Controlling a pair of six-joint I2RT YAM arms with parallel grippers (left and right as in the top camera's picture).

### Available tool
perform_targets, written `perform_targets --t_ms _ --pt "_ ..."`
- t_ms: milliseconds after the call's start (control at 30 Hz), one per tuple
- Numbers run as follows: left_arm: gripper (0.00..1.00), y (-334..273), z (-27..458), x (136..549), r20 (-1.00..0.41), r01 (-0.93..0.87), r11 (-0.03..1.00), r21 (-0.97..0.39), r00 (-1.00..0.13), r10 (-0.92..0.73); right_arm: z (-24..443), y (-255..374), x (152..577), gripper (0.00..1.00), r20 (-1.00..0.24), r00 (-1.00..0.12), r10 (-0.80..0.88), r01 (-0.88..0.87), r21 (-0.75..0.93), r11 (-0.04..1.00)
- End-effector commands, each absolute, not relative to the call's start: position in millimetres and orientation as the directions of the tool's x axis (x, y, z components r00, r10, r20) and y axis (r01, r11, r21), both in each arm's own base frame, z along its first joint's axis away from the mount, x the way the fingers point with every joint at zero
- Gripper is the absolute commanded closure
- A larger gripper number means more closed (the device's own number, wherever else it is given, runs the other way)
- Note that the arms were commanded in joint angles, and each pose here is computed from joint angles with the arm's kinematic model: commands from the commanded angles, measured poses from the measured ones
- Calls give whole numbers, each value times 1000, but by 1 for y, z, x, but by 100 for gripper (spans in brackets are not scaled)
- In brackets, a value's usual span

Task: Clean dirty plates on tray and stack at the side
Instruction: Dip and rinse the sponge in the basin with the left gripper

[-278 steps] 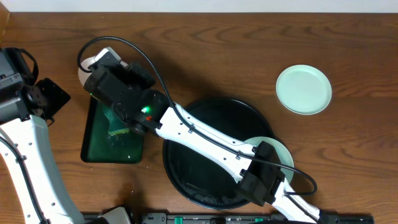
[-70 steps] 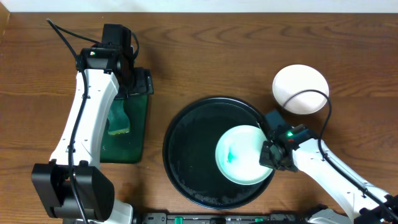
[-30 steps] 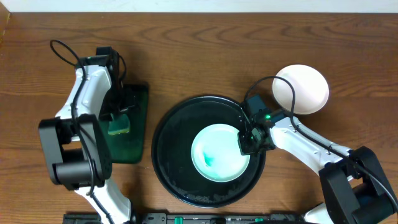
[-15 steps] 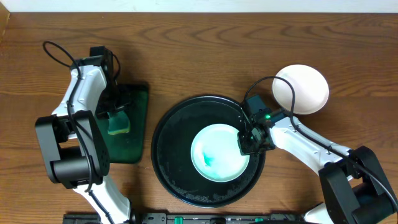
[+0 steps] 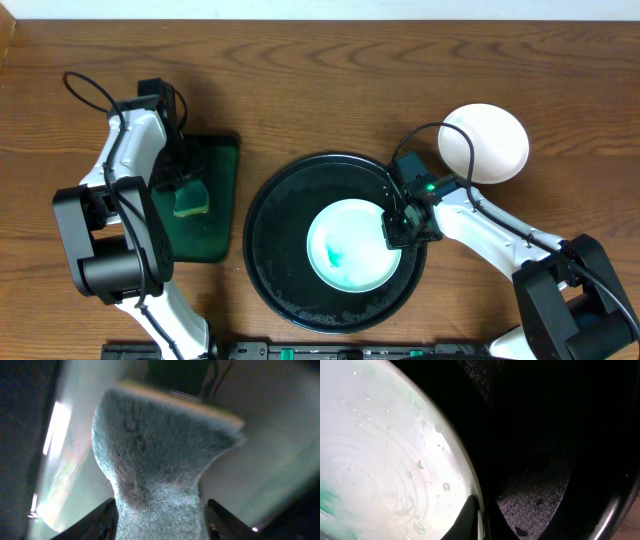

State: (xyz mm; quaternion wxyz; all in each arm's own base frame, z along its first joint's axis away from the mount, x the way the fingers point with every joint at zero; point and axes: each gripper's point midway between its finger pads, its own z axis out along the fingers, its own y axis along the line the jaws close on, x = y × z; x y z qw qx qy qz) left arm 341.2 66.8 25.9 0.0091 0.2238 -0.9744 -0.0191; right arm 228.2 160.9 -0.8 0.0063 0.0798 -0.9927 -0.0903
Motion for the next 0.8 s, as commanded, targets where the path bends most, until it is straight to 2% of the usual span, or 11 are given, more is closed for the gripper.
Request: perform_targets --t_ms 0,33,100,167,233,267,533,767 --pt "42 66 12 330 47 -435 899 54 -898 -437 -29 151 193 99 139 -971 -195 -173 154 973" --pt "43 66 10 329 53 -434 899 56 -898 -437 -29 151 192 99 141 -971 -195 -173 153 973" --pt "50 66 4 328 66 -433 899 60 -897 -436 -29 151 192 99 144 -970 -194 -172 152 973" --pt "69 66 -3 326 85 -432 900 65 -896 -436 -29 150 191 99 149 -970 -194 -172 150 974" --pt "81 66 -10 324 106 -429 900 70 -894 -435 -29 149 190 99 154 -969 -194 -171 148 974" --pt "92 65 -14 322 117 -427 901 73 -894 -433 -29 149 189 99 156 -969 -193 -171 148 974" --pt "93 66 -8 325 97 -428 901 68 -896 -433 -28 148 187 99 166 -967 -193 -169 144 975" --pt "93 68 55 337 -68 -478 878 20 -877 -476 -26 149 190 99 160 -968 -194 -171 146 974"
